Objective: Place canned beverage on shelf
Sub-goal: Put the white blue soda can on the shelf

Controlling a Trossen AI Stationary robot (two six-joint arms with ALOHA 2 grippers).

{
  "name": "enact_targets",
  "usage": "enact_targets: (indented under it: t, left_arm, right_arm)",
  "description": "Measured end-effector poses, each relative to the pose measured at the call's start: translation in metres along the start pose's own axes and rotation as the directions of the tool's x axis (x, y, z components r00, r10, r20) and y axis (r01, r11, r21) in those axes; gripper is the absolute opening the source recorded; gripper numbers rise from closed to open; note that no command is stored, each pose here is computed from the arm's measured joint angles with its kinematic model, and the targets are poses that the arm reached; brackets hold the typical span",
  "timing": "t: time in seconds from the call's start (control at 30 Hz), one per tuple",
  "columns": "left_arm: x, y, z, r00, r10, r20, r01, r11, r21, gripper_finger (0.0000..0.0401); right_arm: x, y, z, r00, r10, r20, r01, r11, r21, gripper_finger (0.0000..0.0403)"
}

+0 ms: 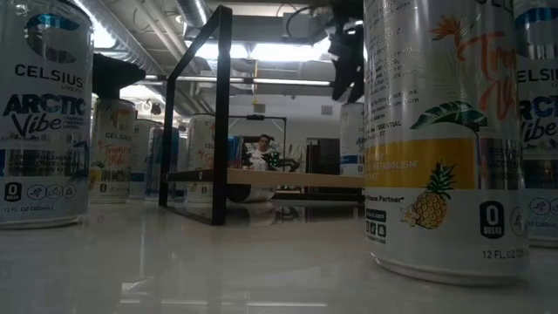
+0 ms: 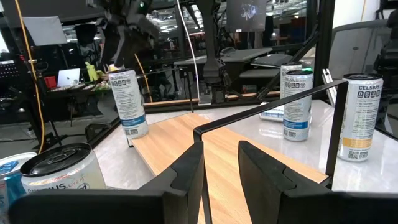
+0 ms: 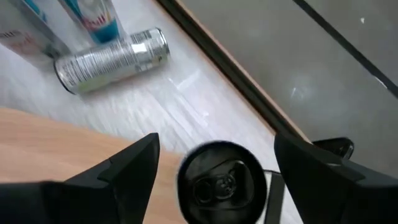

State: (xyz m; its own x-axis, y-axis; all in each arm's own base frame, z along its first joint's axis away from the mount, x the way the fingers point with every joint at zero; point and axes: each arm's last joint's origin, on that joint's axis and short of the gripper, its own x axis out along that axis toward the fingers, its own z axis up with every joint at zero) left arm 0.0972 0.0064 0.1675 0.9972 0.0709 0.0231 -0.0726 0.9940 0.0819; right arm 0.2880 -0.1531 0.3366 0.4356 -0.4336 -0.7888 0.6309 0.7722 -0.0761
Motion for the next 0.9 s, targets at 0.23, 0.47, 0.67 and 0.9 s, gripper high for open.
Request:
enact_targets:
  t: [0.23,0.47,0.67,0.9]
  left_arm:
    - [0.000,0.001,0.006,0.998,0.007,0.058,-0.007,1.000,-0.003,0.0092]
    - [-0.004,0.004,0.027,0.959,0.081,0.271,-0.074,0.997,-0.036,0.0092]
    - [-0.009,0.006,0.040,0.903,0.141,0.406,-0.110,0.989,-0.100,0.0092]
    - [-0.010,0.009,0.042,0.883,0.224,0.413,-0.160,0.970,-0.185,0.0130]
  right_arm:
    - [-0.019,-0.001,0.016,0.997,0.010,0.078,-0.011,1.000,0.014,0.0308]
    - [-0.025,-0.002,0.024,0.991,0.016,0.133,-0.019,1.000,0.024,0.0308]
    - [-0.025,0.000,0.025,0.987,0.078,0.142,-0.081,0.997,0.018,0.0308]
    - [-0.025,0.001,0.025,0.984,0.111,0.139,-0.114,0.993,0.014,0.0308]
